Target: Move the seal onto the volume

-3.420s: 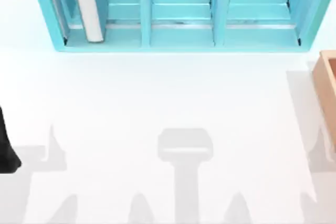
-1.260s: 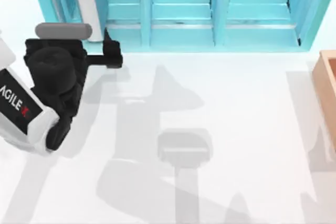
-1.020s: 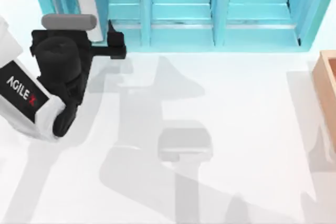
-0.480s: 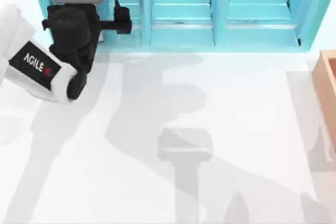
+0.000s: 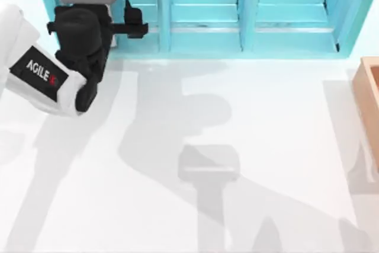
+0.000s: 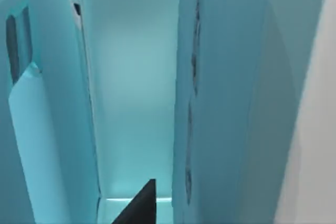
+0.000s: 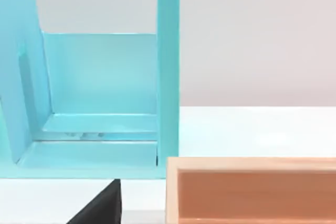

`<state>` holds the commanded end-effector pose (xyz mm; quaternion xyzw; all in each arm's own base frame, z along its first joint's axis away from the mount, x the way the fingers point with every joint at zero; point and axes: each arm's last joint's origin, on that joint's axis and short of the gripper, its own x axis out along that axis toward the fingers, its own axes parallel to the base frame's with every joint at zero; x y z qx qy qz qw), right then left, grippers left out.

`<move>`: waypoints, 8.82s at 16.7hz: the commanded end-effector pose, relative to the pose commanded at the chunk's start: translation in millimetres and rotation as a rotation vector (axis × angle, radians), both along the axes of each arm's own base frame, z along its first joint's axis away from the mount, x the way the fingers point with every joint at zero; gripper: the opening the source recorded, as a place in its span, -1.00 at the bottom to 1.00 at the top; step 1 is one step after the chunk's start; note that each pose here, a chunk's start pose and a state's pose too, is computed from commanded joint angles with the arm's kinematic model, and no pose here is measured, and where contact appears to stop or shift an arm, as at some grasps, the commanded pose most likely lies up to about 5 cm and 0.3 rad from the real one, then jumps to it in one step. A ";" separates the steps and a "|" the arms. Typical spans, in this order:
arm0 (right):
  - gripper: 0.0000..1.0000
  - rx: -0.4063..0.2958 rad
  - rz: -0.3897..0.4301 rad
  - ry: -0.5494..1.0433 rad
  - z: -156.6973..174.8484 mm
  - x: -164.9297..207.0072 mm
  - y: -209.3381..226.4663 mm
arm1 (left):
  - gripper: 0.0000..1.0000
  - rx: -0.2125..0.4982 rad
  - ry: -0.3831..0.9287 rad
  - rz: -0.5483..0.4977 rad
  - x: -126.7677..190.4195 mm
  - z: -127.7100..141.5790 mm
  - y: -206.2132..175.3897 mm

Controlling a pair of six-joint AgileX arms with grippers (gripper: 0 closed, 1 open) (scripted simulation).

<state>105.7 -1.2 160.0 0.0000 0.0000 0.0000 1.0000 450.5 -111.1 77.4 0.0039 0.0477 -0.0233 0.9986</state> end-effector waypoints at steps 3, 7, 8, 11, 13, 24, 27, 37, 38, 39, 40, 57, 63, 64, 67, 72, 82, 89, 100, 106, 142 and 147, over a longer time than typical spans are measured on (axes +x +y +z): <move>1.00 0.000 0.000 0.000 0.0 0.0 0.0 | -0.06 0.000 0.000 0.000 0.0 0.0 0.0; 1.00 0.000 0.000 0.000 0.0 0.0 0.0 | -0.66 0.000 0.000 0.000 0.0 0.0 0.0; 1.00 0.000 0.000 0.000 0.0 0.0 0.0 | -0.81 0.000 0.000 0.000 0.0 0.0 0.0; 1.00 0.000 0.000 0.000 0.0 0.0 0.0 | -1.00 0.000 0.000 0.000 0.0 0.0 0.0; 1.00 0.000 0.000 0.000 0.0 0.0 0.0 | -1.00 0.000 0.000 0.000 0.0 0.0 0.0; 1.00 0.000 0.000 0.000 0.0 0.0 0.0 | -1.00 0.008 0.008 -0.002 -18.8 43.2 -9.6; 1.00 0.000 0.000 0.000 0.0 0.0 0.0 | -1.00 0.009 0.003 0.004 -49.5 96.1 -13.3; 1.00 0.000 0.000 0.000 0.0 0.0 0.0 | -1.00 -0.003 -0.009 -0.004 -191.0 199.8 0.2; 1.00 0.000 0.000 0.000 0.0 0.0 0.0 | -1.00 -0.001 -0.004 -0.005 -196.7 200.3 1.1; 1.00 0.000 0.000 0.000 0.0 0.0 0.0 | -1.00 0.000 -0.001 -0.005 -199.8 200.5 1.7; 1.00 0.000 0.000 0.000 0.0 0.0 0.0 | -1.00 0.000 -0.001 -0.005 -200.6 200.6 1.8; 1.00 0.000 0.000 0.000 0.0 0.0 0.0 | -1.00 -0.458 0.251 0.319 -182.5 112.3 -114.3; 1.00 0.000 0.000 0.000 0.0 0.0 0.0 | -1.00 -0.984 0.131 0.455 -215.5 81.5 -188.6; 1.00 0.000 0.000 0.000 0.0 0.0 0.0 | -1.00 -1.065 0.112 0.458 -223.7 77.1 -200.5; 1.00 0.000 0.000 0.000 0.0 0.0 0.0 | -1.00 -1.266 0.079 0.448 -251.7 63.6 -231.2; 1.00 0.000 0.000 0.000 0.0 0.0 0.0 | -1.00 -1.481 0.072 0.414 -288.9 55.1 -258.1; 1.00 0.000 0.000 0.000 0.0 0.0 0.0 | -1.00 -1.530 0.074 0.409 -297.8 56.1 -261.8; 1.00 0.000 0.000 0.000 0.0 0.0 0.0 | -1.00 -1.525 0.074 0.412 -298.8 50.6 -261.3; 1.00 0.000 0.000 0.000 0.0 0.0 0.0 | -0.70 -1.525 0.075 0.413 -298.8 24.7 -261.2; 1.00 0.000 0.000 0.000 0.0 0.0 0.0 | 0.21 -1.525 0.075 0.413 -298.8 24.7 -261.2; 1.00 0.000 0.000 0.000 0.0 0.0 0.0 | 1.00 -1.516 0.078 0.413 -446.5 31.3 -258.2; 1.00 0.000 0.000 0.000 0.0 0.0 0.0 | 1.00 -1.522 0.076 0.413 -449.1 33.9 -257.9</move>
